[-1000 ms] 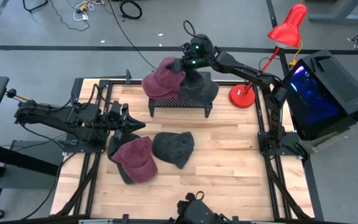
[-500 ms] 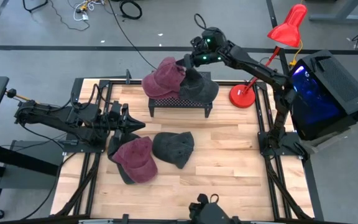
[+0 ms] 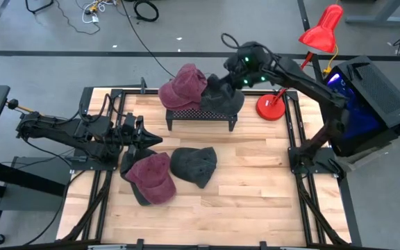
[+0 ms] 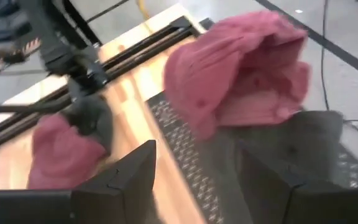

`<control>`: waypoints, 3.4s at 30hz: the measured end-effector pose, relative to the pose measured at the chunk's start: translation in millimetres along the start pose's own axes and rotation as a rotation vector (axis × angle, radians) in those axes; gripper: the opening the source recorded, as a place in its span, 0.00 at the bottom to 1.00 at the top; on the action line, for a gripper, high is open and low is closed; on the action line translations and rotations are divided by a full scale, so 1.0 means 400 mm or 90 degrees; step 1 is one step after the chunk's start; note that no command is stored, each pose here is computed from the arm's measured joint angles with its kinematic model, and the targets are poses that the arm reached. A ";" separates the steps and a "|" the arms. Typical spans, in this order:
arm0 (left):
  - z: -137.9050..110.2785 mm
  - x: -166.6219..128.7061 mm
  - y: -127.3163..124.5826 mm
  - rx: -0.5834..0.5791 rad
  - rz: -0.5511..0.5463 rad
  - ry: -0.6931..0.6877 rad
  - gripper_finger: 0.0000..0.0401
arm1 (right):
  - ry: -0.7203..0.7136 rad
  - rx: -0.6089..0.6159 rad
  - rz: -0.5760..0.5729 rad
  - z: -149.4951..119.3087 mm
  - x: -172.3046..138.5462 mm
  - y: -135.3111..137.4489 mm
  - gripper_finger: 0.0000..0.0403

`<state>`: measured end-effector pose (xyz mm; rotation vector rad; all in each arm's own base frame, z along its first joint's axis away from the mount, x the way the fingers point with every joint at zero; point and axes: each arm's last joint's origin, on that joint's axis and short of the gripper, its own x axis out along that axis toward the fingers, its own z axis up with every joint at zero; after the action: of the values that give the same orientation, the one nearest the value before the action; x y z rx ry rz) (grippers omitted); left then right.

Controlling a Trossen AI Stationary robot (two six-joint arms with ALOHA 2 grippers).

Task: Pick & Place hat
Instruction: Put the red cap on top of the stacked red caps on the shelf

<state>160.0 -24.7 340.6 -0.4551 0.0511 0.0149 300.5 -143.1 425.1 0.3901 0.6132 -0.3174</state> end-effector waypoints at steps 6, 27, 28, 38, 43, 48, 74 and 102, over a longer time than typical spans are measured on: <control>0.000 0.000 0.000 0.000 0.001 0.001 0.03 | 0.021 -0.035 0.051 -0.025 -0.026 0.083 0.53; -0.005 0.000 0.002 0.005 0.006 0.013 0.03 | 0.135 -0.098 0.090 -0.131 -0.032 0.281 0.53; -0.005 0.000 0.002 0.006 0.006 0.013 0.03 | 0.134 -0.100 0.091 -0.135 -0.032 0.291 0.53; -0.006 0.000 0.003 0.007 0.008 0.016 0.03 | 0.149 -0.014 0.109 -0.270 0.090 0.354 0.53; -0.008 0.000 0.004 0.008 0.011 0.022 0.03 | 0.153 0.045 0.125 -0.345 0.130 0.375 0.53; -0.012 0.000 0.006 0.010 0.014 0.033 0.03 | 0.165 0.083 0.103 -0.406 0.126 0.379 0.53; -0.097 -0.026 0.052 -0.157 0.162 0.250 0.47 | 0.067 0.127 0.114 -0.424 0.062 0.391 0.53; -0.129 0.009 0.199 -0.405 0.255 0.488 0.61 | 0.060 0.129 0.117 -0.422 0.063 0.392 0.53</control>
<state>159.1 24.1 259.3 -1.0598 0.9119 0.2565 299.4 65.4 323.8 0.6547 0.6342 -0.1856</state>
